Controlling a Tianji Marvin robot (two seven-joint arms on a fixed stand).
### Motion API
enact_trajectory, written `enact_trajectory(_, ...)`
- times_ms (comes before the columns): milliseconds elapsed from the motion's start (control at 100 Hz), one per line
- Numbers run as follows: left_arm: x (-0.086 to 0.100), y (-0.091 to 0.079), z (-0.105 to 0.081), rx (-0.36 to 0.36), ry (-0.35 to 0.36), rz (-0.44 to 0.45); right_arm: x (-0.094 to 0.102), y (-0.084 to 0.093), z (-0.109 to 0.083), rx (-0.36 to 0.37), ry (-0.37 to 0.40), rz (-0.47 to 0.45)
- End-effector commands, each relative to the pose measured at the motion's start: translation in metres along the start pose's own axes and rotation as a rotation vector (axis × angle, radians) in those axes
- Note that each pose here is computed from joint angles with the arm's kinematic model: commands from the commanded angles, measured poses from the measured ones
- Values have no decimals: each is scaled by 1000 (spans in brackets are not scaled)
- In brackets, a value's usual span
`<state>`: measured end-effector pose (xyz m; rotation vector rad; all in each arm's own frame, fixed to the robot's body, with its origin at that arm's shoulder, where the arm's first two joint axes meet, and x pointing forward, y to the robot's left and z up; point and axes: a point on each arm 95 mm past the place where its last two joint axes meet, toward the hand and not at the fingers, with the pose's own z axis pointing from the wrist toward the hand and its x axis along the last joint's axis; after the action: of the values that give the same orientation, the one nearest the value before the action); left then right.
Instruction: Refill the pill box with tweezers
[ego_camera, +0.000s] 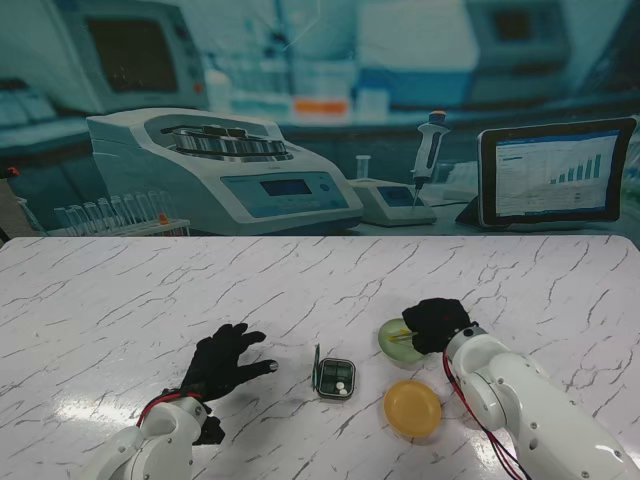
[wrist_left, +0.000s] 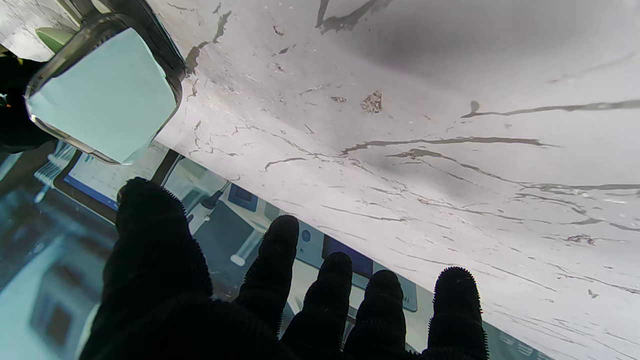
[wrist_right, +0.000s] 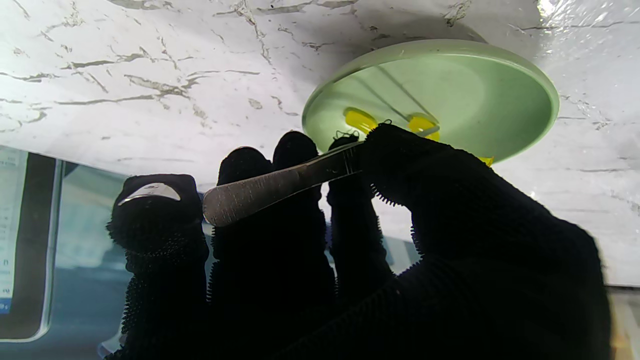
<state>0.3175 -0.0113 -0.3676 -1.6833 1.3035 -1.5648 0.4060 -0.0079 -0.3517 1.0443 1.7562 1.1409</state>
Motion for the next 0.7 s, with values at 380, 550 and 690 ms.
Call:
enact_trajectory(380,3,6,-1,-10,27,-15,3,-4,0,-2,0,-1)
enact_trajectory(550,3,7,-1,-9,27,-17,3,-4,1,-12,7,-2)
enact_trajectory(690,2,7,-1,-5,26,-19,3,-4,0,-27,12,-1)
